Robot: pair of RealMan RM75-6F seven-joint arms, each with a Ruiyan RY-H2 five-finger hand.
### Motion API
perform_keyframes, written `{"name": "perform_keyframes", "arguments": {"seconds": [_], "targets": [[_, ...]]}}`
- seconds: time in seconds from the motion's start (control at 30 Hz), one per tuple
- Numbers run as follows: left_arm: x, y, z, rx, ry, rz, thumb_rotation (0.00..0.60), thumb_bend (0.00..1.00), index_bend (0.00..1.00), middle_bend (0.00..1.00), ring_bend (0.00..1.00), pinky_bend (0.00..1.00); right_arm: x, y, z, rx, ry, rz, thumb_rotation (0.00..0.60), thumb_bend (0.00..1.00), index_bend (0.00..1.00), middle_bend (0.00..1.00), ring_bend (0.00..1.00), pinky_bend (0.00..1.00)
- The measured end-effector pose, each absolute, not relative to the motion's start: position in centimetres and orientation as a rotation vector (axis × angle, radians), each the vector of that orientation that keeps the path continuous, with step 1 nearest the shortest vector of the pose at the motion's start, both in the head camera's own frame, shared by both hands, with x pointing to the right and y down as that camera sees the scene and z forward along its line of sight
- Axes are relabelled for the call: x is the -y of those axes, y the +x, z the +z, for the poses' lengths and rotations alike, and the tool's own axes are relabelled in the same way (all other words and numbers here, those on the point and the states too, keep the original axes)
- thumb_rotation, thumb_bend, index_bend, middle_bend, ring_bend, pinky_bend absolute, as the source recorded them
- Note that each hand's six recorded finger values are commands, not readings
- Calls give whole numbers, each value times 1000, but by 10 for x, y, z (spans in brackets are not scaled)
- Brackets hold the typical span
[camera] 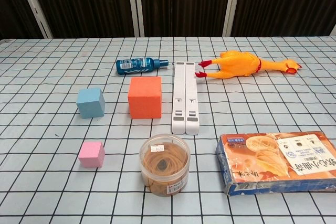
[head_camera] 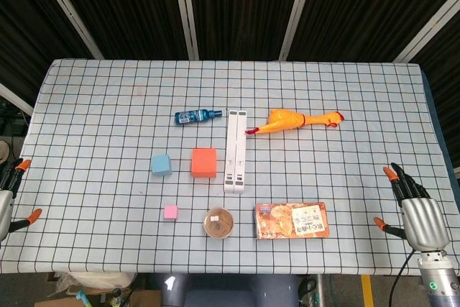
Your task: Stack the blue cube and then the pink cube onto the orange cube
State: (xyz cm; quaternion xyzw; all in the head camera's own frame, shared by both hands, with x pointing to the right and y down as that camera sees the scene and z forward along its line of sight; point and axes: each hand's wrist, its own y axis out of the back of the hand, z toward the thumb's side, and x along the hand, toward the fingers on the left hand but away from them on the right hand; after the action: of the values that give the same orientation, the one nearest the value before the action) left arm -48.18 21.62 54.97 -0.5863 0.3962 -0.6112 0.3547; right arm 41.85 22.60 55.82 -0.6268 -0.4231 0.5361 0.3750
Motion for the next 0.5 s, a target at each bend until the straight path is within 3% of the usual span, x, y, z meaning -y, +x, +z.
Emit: {"name": "perform_keyframes", "arguments": {"seconds": [0.5], "targets": [[-221,-476,553,-991,-1531,-1589,600,240,0,51,12,98,-227,423,546,1111,-1591,1351,600,56,88,58,163,289]]}}
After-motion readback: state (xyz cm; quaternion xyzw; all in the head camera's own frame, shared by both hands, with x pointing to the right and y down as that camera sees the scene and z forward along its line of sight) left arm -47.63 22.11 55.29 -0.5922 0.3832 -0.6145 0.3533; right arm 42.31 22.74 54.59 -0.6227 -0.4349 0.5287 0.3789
